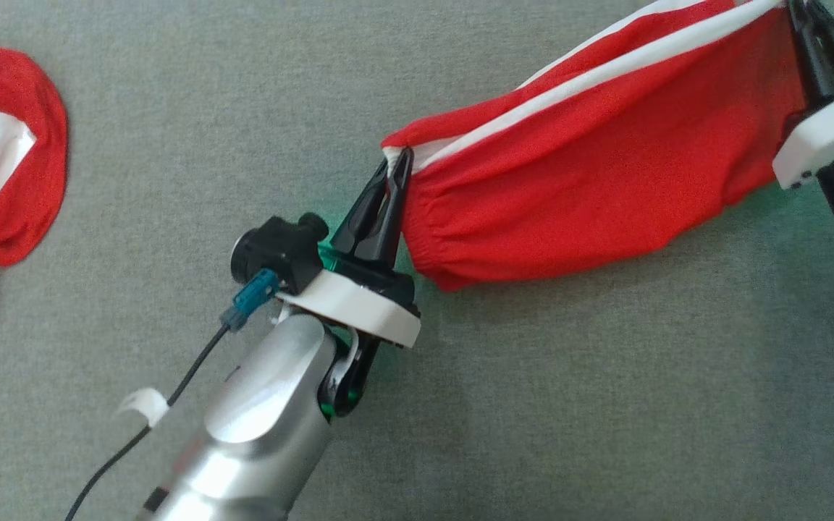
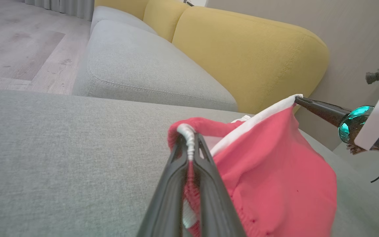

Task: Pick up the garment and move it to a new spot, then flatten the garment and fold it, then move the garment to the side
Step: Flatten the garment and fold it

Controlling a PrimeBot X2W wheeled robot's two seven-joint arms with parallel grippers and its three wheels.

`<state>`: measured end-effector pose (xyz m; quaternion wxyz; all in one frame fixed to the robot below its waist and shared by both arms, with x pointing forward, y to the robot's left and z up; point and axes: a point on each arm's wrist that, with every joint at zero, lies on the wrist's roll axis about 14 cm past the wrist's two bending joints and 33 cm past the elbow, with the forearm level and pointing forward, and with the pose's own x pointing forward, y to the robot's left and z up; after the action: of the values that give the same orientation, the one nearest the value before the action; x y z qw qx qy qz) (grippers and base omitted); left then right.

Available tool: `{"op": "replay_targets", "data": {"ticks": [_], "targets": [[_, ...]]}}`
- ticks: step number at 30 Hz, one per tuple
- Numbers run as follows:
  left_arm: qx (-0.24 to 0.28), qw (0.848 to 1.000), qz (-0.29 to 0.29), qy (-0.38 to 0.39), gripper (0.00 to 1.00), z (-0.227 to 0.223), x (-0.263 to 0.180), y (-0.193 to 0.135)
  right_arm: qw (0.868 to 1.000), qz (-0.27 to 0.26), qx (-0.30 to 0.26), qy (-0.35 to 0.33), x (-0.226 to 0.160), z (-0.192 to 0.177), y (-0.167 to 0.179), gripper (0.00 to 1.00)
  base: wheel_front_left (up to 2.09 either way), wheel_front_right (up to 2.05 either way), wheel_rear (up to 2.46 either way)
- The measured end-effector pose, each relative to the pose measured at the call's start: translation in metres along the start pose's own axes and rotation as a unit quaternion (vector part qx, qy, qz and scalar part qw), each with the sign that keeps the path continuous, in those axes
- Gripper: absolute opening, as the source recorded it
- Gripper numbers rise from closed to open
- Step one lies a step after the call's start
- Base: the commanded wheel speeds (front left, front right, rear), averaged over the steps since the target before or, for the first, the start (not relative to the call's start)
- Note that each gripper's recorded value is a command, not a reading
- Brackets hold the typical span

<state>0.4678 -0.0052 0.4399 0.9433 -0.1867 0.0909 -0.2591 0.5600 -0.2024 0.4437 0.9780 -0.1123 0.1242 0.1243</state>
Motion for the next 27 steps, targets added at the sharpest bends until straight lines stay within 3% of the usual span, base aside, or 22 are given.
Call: {"op": "replay_targets", "data": {"ticks": [1,2,3,4,5,6,7,9,15,21,27], "targets": [[-0.001,1.0,0.002,0.001,0.0,0.0,0.001,0.001,1.0,0.002,-0.002,0.004,0.004,-0.002,0.001,0.07,0.0,0.0,0.0],[-0.001,1.0,0.005,0.002,0.0,-0.001,0.003,0.003,1.0,0.004,-0.004,0.009,0.008,-0.006,0.002,0.25,0.0,0.0,0.0],[-0.003,1.0,0.007,0.003,0.05,-0.001,0.003,0.005,1.0,0.007,-0.003,0.01,0.012,-0.008,0.005,0.54,0.0,0.0,0.0],[-0.004,1.0,0.01,0.004,0.16,-0.001,0.004,0.007,1.0,0.01,0.001,0.007,0.014,-0.009,0.008,1.0,0.0,0.0,0.0],[-0.002,1.0,0.014,0.006,0.39,-0.002,0.004,0.009,1.0,0.014,0.005,0.002,0.017,-0.009,0.012,1.0,0.0,0.0,0.0],[0.0,1.0,0.016,0.007,0.88,-0.002,0.004,0.01,1.0,0.018,0.011,-0.006,0.018,-0.008,0.016,1.0,0.0,0.0,0.0],[0.001,1.0,0.019,0.006,1.0,-0.001,0.003,0.011,1.0,0.021,0.02,-0.011,0.019,-0.009,0.02,1.0,0.0,0.0,0.0],[0.007,1.0,0.029,0.001,1.0,0.003,0.002,0.014,0.999,0.03,0.034,-0.019,0.018,-0.009,0.028,1.0,0.0,0.0,0.0],[0.106,0.991,0.058,-0.056,1.0,0.039,-0.005,0.015,0.995,0.044,0.084,-0.015,0.005,-0.019,0.038,1.0,0.0,0.0,0.0],[0.148,0.978,0.121,-0.083,1.0,0.048,-0.045,0.028,0.994,0.003,0.099,0.04,-0.007,-0.054,0.004,1.0,0.0,0.0,0.0],[0.166,0.968,0.162,-0.095,1.0,0.055,-0.074,0.04,0.989,-0.003,0.099,0.111,-0.004,-0.083,0.003,1.0,0.0,0.0,0.0]]}}
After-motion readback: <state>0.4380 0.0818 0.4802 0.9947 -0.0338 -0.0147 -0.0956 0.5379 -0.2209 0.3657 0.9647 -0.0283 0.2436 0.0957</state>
